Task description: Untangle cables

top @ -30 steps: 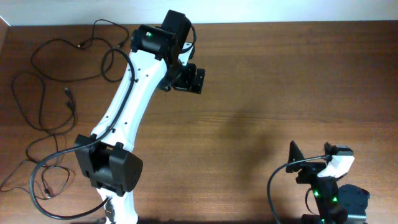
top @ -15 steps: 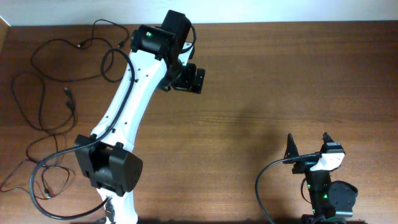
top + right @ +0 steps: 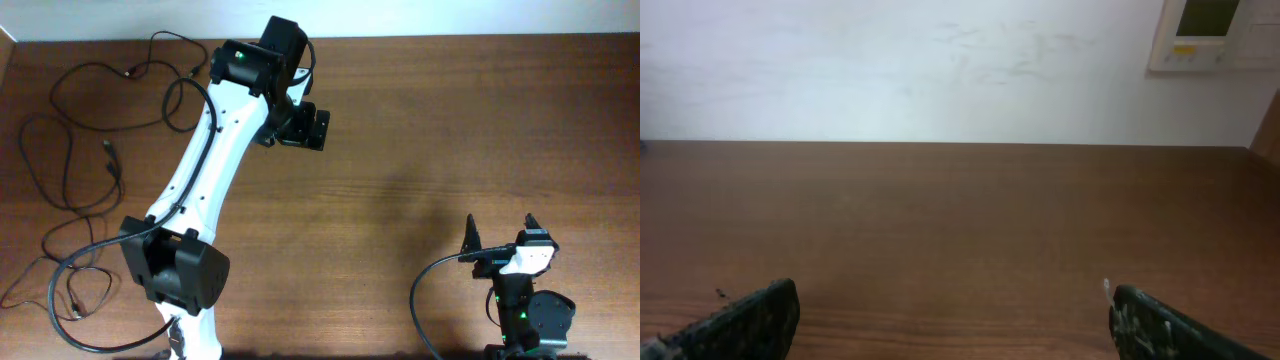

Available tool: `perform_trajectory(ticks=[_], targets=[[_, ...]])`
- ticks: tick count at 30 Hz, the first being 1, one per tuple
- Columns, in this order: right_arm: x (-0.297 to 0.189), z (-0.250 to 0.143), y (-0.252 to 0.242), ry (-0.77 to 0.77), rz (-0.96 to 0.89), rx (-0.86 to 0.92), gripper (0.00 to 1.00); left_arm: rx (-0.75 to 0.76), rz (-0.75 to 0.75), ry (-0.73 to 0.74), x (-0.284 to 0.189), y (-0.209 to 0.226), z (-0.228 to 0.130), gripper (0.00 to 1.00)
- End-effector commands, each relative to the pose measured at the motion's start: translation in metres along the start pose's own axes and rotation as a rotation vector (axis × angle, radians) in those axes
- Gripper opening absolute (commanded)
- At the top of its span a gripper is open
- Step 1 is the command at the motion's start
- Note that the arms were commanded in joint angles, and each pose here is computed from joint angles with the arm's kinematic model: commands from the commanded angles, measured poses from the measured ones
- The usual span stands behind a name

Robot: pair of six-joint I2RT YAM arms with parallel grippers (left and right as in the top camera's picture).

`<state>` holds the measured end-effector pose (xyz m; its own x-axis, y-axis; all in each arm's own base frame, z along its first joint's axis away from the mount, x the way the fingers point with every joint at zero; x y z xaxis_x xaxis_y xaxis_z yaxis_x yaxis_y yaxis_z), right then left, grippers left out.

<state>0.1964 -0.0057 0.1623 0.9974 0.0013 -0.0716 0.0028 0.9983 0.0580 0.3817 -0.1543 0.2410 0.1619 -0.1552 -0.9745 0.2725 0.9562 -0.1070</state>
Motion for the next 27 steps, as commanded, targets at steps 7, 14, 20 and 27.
perform_trajectory(ticks=[7, 14, 20, 27], targets=[[0.0, -0.001, 0.0, 0.0, -0.007, -0.005, 0.98, 0.015, 0.004, -0.038, -0.014, 0.0, 0.0, 0.99], [0.0, -0.001, 0.0, 0.0, -0.007, -0.005, 0.98, 0.015, 0.004, -0.038, -0.014, 0.0, 0.0, 0.99], [0.0, -0.001, 0.0, 0.0, -0.007, -0.005, 0.98, 0.015, 0.004, -0.038, -0.014, 0.0, 0.0, 0.99], [0.0, -0.001, 0.0, 0.0, -0.007, -0.005, 0.98, 0.01, 0.01, 0.019, -0.013, 0.001, -0.011, 0.99]])
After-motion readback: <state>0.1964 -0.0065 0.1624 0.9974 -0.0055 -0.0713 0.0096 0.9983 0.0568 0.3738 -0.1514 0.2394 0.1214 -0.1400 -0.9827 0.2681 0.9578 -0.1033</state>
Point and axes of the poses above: each gripper's point midway between its finger pads, its own x axis out along the fingers, its own y axis along the line the jaws close on, z = x × y, the point moved 5 cm from there along -x, back along the fingers, and after that the axes turned 3 degrees about x, right-handed, at the moved point
